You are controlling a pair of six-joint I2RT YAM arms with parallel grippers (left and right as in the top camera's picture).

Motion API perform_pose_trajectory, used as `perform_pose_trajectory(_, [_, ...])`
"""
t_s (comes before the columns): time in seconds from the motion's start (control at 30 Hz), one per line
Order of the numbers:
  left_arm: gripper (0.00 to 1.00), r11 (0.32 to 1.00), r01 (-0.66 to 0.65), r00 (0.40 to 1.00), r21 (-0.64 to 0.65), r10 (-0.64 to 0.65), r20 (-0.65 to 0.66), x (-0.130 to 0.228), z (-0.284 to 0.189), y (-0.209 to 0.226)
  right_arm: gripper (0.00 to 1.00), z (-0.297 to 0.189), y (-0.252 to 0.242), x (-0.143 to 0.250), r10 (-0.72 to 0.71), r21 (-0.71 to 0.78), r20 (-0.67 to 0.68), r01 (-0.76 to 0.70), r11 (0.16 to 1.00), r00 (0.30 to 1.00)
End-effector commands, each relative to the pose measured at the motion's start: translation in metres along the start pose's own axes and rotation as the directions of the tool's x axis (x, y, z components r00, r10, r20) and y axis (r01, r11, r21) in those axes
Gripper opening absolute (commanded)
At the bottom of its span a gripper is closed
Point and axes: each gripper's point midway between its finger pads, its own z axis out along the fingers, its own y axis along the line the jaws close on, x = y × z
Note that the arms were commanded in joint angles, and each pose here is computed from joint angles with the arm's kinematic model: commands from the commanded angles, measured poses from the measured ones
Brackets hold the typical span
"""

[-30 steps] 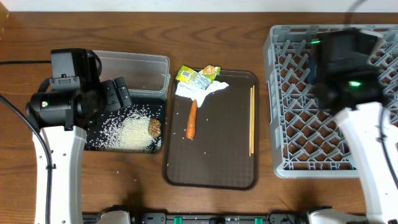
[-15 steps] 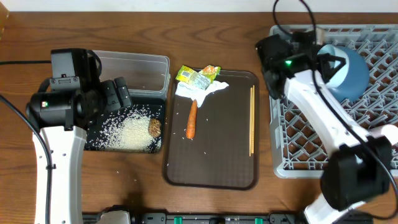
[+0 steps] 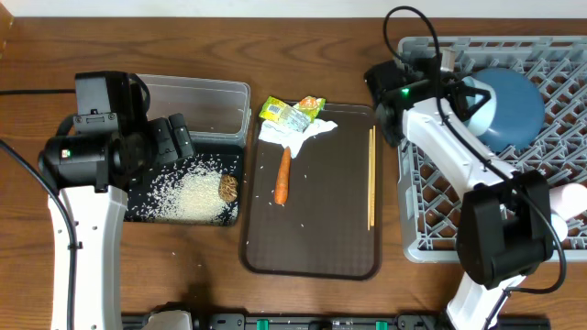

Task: Sort waste into correct bins and load items into the dishwasher rack
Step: 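Release the bowl and move right gripper toward the brown tray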

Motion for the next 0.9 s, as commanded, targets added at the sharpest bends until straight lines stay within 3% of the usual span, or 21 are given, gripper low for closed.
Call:
perform_pose_trajectory(0.0, [0.98, 1.000, -0.013, 1.000, -0.017, 0.013, 0.006, 0.000, -0.001, 0.004, 0.01, -0.011, 0.009, -0.005, -0.024, 0.002, 0.030, 0.024, 1.000, 0.999])
perform_pose_trajectory(0.6, [0.98, 1.000, -0.013, 1.000, -0.017, 0.013, 0.006, 0.000, -0.002, 0.004, 0.01, -0.001, 0.033, 0.003, -0.067, -0.053, -0.009, 0.066, 0.996, 0.998])
perform_pose_trajectory(0.77, [0.98, 1.000, -0.013, 1.000, -0.018, 0.013, 0.005, 0.000, -0.001, 0.004, 0.01, 0.002, 0.006, -0.005, -0.132, 0.107, 0.012, 0.130, 0.986, 0.991])
perform_pose_trajectory(0.87, [0.98, 1.000, -0.013, 1.000, -0.017, 0.013, 0.006, 0.000, -0.001, 0.004, 0.01, 0.010, 0.006, -0.003, -0.142, 0.103, -0.011, 0.142, 0.984, 0.990])
